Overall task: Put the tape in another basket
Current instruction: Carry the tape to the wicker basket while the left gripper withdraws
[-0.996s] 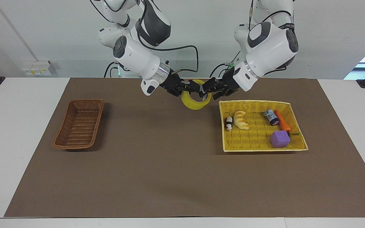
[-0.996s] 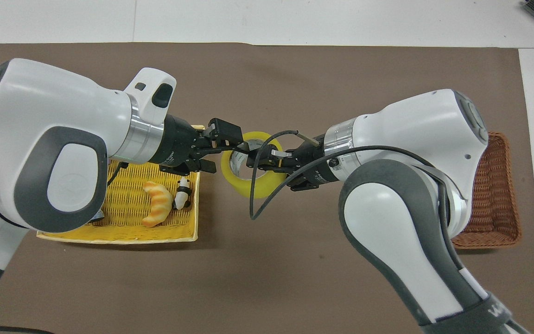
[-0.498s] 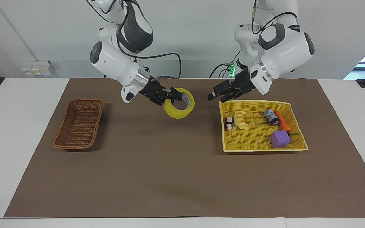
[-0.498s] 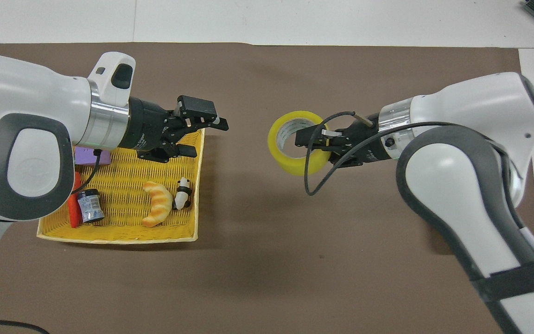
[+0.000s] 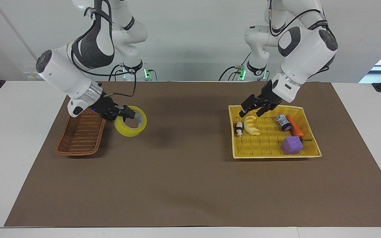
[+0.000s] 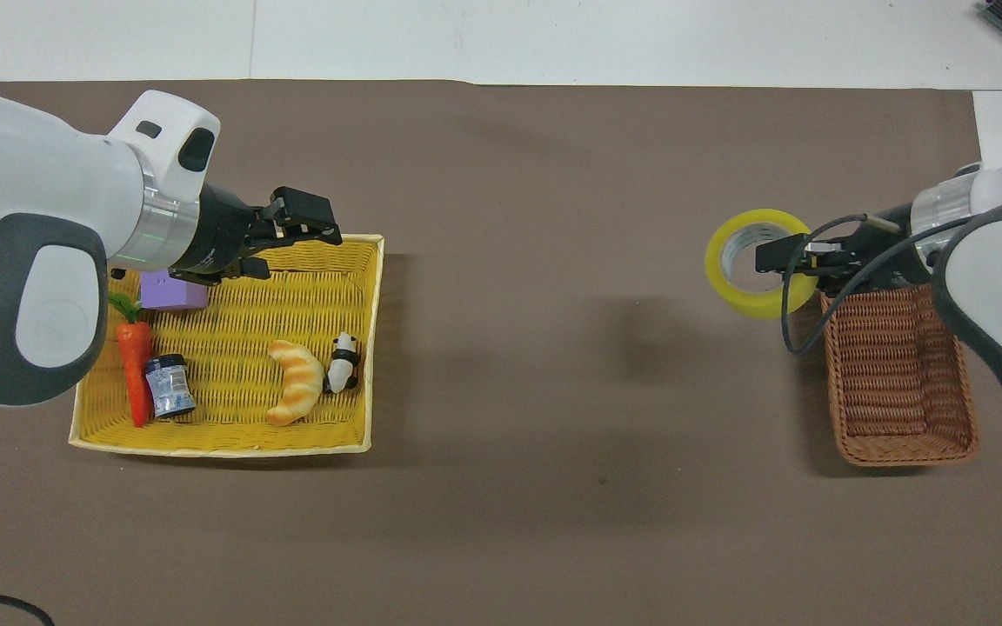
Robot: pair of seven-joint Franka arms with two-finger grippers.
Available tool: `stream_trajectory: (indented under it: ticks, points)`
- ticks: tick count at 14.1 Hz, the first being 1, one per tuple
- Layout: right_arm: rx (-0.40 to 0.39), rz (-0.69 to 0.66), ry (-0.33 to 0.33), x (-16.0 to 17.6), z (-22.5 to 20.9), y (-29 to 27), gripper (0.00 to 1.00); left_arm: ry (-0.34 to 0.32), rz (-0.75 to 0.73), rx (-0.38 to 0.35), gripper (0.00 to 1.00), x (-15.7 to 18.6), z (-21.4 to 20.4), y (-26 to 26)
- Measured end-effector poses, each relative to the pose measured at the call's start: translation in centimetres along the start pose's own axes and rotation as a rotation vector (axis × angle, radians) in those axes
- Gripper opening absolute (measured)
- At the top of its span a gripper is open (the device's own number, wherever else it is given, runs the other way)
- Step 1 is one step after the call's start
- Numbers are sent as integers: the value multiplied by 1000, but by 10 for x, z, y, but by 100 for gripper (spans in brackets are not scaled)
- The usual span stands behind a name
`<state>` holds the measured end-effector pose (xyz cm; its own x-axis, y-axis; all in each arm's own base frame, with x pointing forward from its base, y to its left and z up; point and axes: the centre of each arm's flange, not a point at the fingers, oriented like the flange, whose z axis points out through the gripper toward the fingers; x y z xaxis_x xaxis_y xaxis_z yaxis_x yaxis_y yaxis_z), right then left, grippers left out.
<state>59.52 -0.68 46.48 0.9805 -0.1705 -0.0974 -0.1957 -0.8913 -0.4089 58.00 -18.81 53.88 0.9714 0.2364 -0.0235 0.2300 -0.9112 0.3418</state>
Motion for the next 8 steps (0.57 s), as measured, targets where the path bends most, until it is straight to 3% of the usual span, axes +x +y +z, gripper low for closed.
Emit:
stream_trajectory:
  ticks: [4, 8]
  points:
    - [-1, -35, -16, 7, 11, 97, 0, 21, 88, 150, 100, 13, -10, -33]
    - [-8, -100, -26, 11, 28, 169, 0, -40, 220, 238, 100, 26, -55, -83]
